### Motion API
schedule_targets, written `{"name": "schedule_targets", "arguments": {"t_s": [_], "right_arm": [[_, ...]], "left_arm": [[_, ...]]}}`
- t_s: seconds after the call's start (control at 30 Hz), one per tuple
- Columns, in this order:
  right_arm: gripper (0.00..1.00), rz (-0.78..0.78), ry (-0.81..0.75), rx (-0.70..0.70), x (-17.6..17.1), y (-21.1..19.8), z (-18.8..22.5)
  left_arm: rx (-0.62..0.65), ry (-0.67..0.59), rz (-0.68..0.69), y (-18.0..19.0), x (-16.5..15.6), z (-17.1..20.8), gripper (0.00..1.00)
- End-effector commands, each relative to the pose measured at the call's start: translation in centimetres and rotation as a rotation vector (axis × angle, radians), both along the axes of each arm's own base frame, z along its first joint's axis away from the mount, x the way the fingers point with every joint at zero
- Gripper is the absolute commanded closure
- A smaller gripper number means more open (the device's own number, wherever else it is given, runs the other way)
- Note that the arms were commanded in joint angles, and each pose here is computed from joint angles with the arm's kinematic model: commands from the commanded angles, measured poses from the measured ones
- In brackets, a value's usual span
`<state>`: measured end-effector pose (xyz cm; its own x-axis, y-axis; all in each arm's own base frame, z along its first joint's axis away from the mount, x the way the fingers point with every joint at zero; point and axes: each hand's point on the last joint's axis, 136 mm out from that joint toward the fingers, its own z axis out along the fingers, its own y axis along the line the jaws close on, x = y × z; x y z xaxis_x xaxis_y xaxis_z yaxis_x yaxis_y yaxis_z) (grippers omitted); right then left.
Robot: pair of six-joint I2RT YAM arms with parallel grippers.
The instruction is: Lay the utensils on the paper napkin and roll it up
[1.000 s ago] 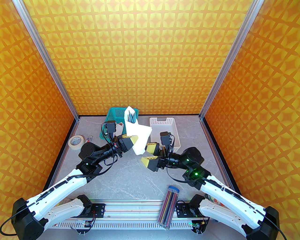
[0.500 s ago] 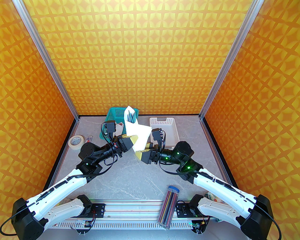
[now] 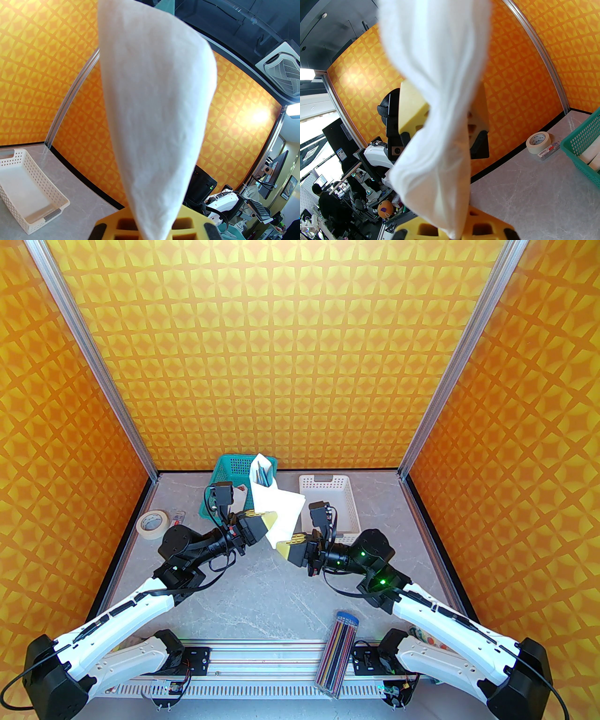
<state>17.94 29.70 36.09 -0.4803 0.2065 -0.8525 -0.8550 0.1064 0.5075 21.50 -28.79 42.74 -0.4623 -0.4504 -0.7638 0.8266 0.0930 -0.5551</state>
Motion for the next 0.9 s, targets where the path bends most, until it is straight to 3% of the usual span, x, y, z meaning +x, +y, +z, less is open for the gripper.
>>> {"name": "schedule_targets", "arguments": {"t_s": [0.0,0.1,0.27,0.47,0.67,0.87], "right_arm": [[0.79,-0.044,0.026,-0.094,0.1,-0.5,-3.1],[0.59,-0.093,0.019,-0.171,0.0,-1.6,-4.4],[0.36,-0.202,-0.049,-0.331,-0.4,-4.5,-5.1],[0.14,-0.261,-0.189,-0.321,-1.7,-6.6,-1.2],[0.12,-0.224,-0.292,-0.22,-3.0,-6.6,3.0],[0.06,-0.295,-0.138,-0.192,-0.1,-5.6,3.5]], "left_arm": [[-0.048,-0.027,0.021,0.6,-0.1,2.0,1.0],[-0.044,-0.029,0.026,0.6,0.0,1.9,1.0],[-0.017,-0.044,0.041,0.6,0.1,1.5,1.0],[0.014,-0.047,0.055,0.5,0.3,0.9,1.0],[0.048,-0.046,0.065,0.4,0.5,0.0,1.0],[0.034,-0.054,0.062,0.5,0.2,0.4,1.0]]}}
